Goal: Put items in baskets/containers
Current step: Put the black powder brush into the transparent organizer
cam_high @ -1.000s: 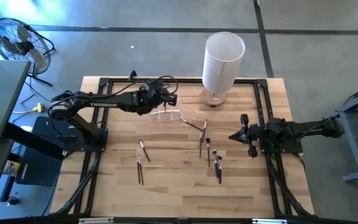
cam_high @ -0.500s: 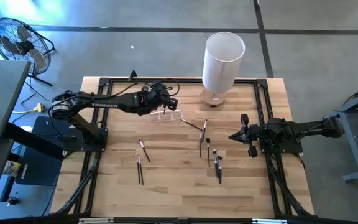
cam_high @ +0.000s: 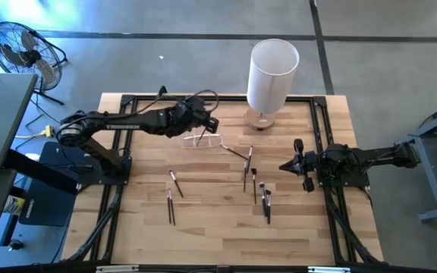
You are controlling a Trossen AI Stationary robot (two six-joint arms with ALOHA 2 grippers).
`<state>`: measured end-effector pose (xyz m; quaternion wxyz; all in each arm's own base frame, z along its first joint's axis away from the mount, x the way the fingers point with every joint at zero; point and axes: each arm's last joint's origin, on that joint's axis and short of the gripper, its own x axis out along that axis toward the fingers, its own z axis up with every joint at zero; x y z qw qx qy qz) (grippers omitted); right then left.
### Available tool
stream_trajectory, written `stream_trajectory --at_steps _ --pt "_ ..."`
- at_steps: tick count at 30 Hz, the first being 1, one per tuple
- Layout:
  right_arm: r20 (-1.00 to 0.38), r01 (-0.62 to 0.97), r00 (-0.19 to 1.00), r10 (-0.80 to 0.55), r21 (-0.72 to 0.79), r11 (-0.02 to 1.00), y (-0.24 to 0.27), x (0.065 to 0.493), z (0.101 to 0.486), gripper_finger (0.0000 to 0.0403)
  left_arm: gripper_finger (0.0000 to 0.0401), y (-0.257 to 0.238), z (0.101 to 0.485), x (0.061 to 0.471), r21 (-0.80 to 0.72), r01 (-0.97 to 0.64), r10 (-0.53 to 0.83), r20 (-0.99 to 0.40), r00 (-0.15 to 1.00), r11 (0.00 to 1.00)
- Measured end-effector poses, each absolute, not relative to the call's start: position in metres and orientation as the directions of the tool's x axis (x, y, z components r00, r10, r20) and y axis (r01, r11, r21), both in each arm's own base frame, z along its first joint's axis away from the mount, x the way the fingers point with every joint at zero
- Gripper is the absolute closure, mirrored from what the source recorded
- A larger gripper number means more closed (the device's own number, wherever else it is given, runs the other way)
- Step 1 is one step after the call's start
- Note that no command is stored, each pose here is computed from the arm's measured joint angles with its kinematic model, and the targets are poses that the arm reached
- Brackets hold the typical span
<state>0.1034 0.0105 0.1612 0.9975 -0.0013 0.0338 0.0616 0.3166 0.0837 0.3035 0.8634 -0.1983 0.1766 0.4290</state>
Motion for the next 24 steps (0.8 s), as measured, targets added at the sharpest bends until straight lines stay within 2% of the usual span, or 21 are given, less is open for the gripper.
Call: stream_trajectory --at_steps 4,7,10,13,16,18,21,24 --pt "-0.067 -0.123 0.990 0.123 0.002 0.992 0.011 0.103 0.161 0.0394 0.0282 0.070 0.347 0.324 -0.198 -0.725 0.626 -0.389 0.675 0.659" --pt "-0.067 -0.125 0.990 0.125 0.002 0.992 0.011 0.103 0.161 0.0394 0.0282 0.057 0.378 0.329 -0.209 -0.618 0.540 -0.329 0.775 0.758" --pt "-0.067 -0.125 0.990 0.125 0.002 0.992 0.011 0.103 0.161 0.0396 0.0282 0.041 0.392 0.337 -0.241 -0.517 0.443 -0.301 0.844 0.821" --pt "-0.067 -0.125 0.990 0.125 0.002 0.992 0.011 0.103 0.161 0.0398 0.0282 0.020 0.396 0.340 -0.283 -0.429 0.345 -0.300 0.889 0.858" --pt "-0.067 -0.125 0.990 0.125 0.002 0.992 0.011 0.103 0.161 0.0398 0.0282 -0.004 0.392 0.347 -0.378 -0.373 0.261 -0.315 0.913 0.847" --pt "-0.067 -0.125 0.990 0.125 0.002 0.992 0.011 0.103 0.161 0.0398 0.0282 -0.020 0.381 0.347 -0.408 -0.365 0.209 -0.379 0.902 0.837" --pt "-0.065 -0.125 0.990 0.125 0.002 0.992 0.011 0.103 0.161 0.0398 0.0282 -0.046 0.374 0.353 -0.454 -0.317 0.131 -0.394 0.910 0.833" --pt "-0.065 -0.126 0.990 0.125 0.002 0.992 0.011 0.103 0.161 0.0398 0.0282 -0.069 0.358 0.350 -0.423 -0.304 0.064 -0.494 0.867 0.854"
